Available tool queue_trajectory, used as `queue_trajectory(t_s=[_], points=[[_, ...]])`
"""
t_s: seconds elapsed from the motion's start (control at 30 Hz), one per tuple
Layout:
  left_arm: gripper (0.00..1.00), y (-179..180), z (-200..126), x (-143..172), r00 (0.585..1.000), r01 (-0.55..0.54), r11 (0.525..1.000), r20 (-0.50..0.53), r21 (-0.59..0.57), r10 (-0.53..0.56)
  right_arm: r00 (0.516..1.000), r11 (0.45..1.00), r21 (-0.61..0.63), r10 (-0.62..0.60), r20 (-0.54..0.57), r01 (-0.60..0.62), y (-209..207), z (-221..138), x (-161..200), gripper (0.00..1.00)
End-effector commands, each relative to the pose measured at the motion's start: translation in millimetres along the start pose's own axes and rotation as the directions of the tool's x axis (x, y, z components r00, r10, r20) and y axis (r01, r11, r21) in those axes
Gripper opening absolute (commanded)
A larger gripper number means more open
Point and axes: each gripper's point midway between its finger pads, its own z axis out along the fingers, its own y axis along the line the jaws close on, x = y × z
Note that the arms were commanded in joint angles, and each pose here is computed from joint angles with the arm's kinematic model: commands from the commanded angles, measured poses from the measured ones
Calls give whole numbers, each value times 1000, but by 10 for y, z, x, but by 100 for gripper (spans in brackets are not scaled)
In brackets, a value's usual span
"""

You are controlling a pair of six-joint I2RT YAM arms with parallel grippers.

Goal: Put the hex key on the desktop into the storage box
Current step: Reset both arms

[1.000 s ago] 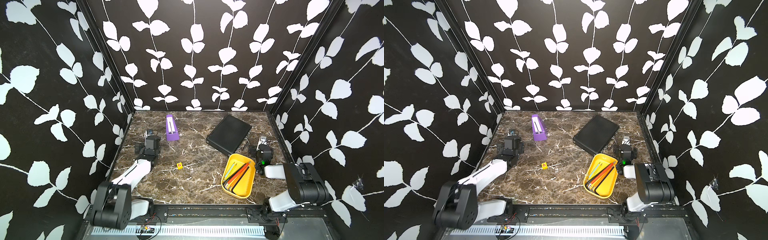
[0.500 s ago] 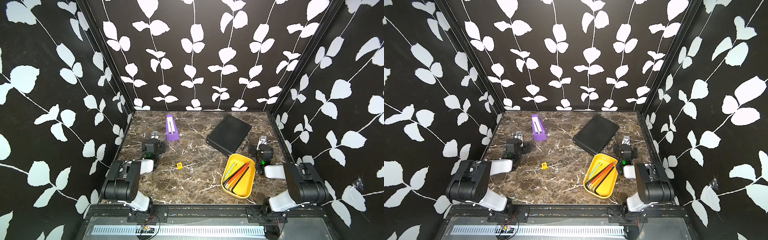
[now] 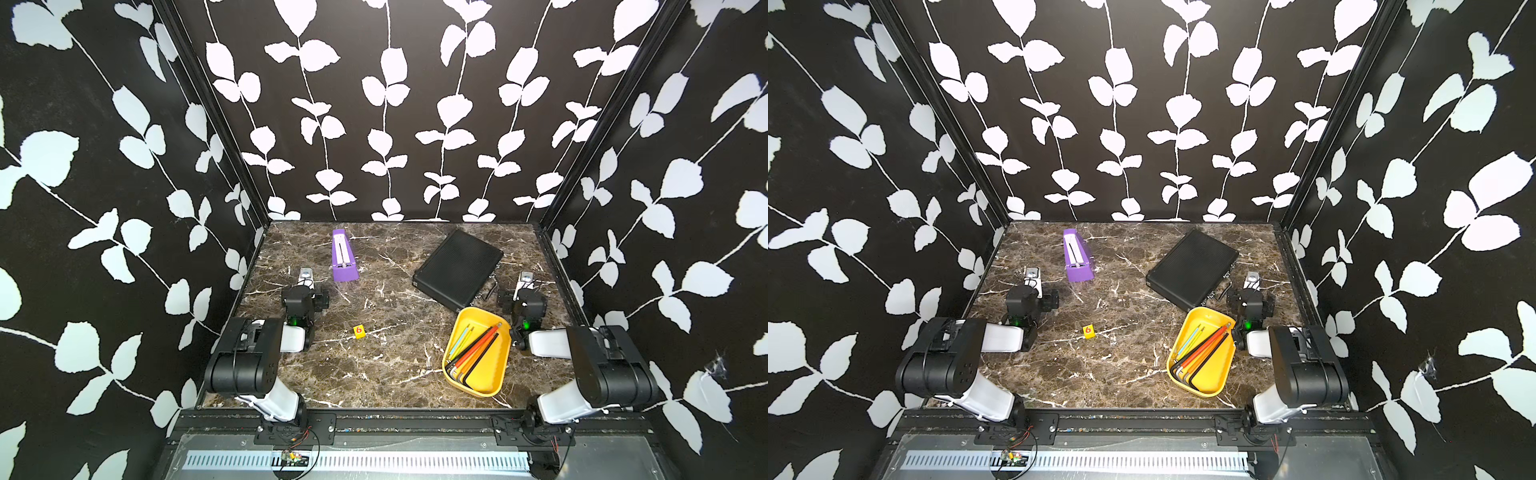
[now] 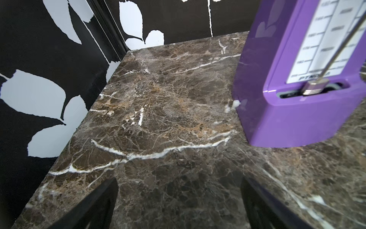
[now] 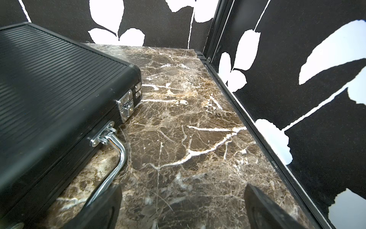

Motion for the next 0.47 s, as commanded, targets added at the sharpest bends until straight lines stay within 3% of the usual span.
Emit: queue_trajectory(t_s=[0.0, 0.43], points=[[99, -4, -12, -141, 999, 18, 1000, 37, 15, -19, 999, 1000, 10, 21, 45, -22, -16, -2, -129, 99], [99, 0, -25, -151, 999, 18, 1000, 47, 13, -19, 999, 1000, 10, 20, 45, -20, -15, -2, -130, 99]])
